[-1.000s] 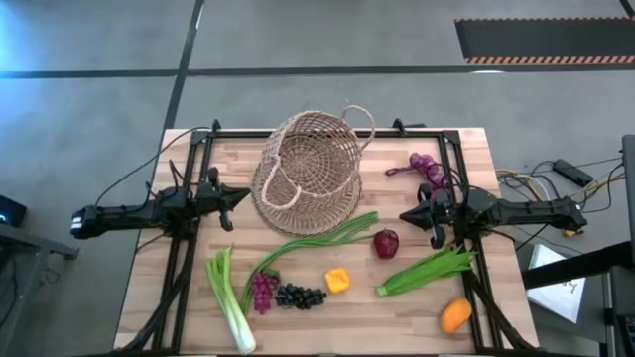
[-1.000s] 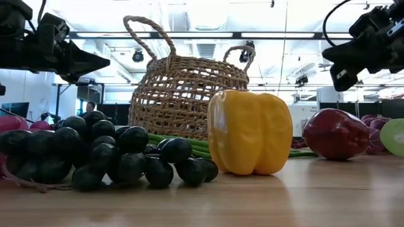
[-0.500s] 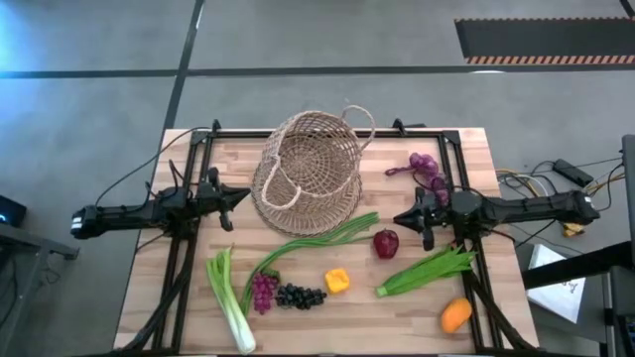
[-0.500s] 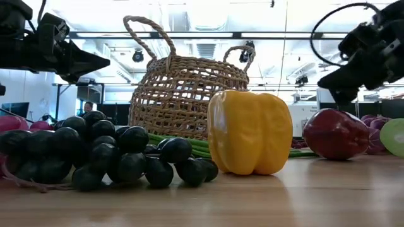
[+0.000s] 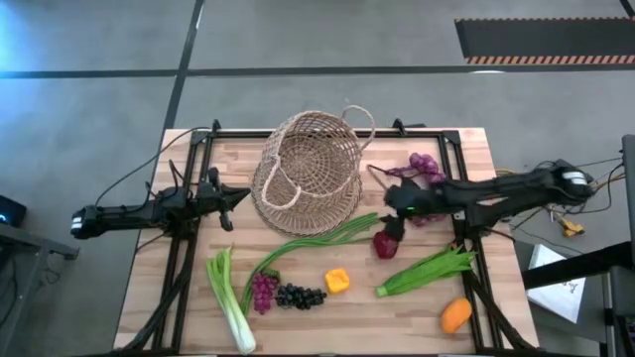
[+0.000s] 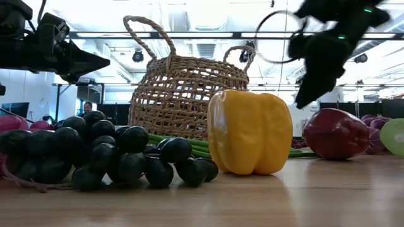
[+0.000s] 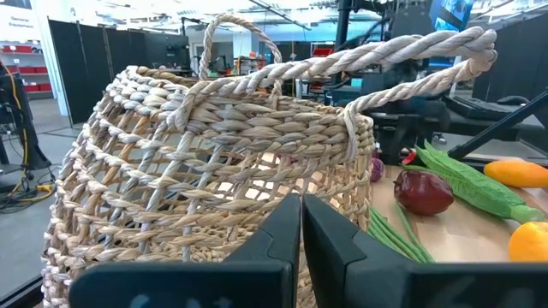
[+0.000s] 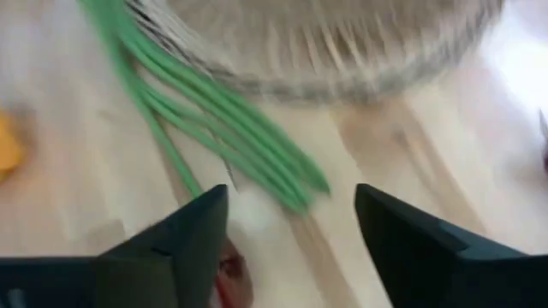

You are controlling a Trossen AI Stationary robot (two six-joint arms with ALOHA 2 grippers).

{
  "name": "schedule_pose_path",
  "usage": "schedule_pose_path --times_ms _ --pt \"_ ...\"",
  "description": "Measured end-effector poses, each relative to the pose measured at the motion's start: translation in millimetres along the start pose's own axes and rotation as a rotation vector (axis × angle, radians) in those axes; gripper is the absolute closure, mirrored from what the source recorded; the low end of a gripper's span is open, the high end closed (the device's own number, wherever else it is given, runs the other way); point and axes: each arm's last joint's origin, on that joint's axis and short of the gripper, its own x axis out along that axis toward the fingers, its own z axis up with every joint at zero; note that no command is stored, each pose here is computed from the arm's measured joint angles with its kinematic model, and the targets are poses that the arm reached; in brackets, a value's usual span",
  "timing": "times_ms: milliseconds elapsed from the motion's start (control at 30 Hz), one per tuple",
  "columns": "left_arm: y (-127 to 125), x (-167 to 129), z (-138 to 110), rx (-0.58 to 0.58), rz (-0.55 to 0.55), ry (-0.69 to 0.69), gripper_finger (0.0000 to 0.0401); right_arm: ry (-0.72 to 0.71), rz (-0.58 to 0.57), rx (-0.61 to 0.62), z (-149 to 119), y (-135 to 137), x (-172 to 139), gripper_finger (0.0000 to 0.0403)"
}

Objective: Build produce basket
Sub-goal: Put the red apple into the brown basket

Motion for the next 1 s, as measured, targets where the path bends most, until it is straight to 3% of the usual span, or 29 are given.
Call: schedule_pose_path --times_ms 133,267,500,733,1000 --pt "0 0 0 0.000 0.000 0.001 0.0401 0.298 -0.153 0.063 23 13 9 0.0079" --pt "0 0 0 0.000 0.000 0.000 0.0401 0.417 -0.228 0.082 46 24 9 0.0028" --pt "0 0 0 0.000 0.000 0.000 0.0401 0.411 -0.200 0.247 67 47 4 0.0003" --pt "0 0 0 0.000 0.000 0.000 0.0401 0.414 -0.242 0.485 43 73 -1 0.0003" --pt "0 0 0 0.000 0.000 0.000 0.0401 0.375 -0.310 0.637 22 93 13 0.0003"
